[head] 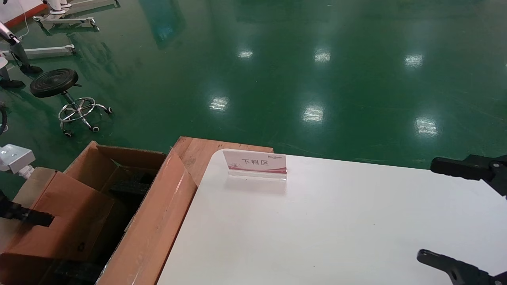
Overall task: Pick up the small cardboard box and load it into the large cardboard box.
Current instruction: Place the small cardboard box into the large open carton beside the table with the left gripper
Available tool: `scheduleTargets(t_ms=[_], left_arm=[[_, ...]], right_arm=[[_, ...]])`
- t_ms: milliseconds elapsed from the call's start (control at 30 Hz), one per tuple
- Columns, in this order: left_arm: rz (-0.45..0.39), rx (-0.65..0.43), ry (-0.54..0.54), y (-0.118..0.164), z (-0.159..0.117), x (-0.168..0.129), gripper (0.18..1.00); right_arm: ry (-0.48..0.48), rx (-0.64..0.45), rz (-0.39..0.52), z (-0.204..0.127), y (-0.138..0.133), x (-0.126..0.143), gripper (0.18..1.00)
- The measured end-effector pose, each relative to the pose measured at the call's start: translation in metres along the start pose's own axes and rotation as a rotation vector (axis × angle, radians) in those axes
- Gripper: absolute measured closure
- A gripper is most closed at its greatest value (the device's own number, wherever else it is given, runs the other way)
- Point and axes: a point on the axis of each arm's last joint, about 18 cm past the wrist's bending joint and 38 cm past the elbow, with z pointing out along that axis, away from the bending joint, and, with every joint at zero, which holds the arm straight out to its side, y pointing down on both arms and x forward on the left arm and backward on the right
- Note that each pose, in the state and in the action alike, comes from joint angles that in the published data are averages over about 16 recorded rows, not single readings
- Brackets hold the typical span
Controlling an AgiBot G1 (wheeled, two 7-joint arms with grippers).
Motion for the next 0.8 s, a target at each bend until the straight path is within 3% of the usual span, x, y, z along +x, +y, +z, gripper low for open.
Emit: scheduleTargets(t_ms=[800], left_arm=[[0.033,-0.013,-0.045,-0.003,0.037,-0.004,0.887]], right_arm=[[0.0,0.0,0.0,0.0,0.0,0.0,0.178]])
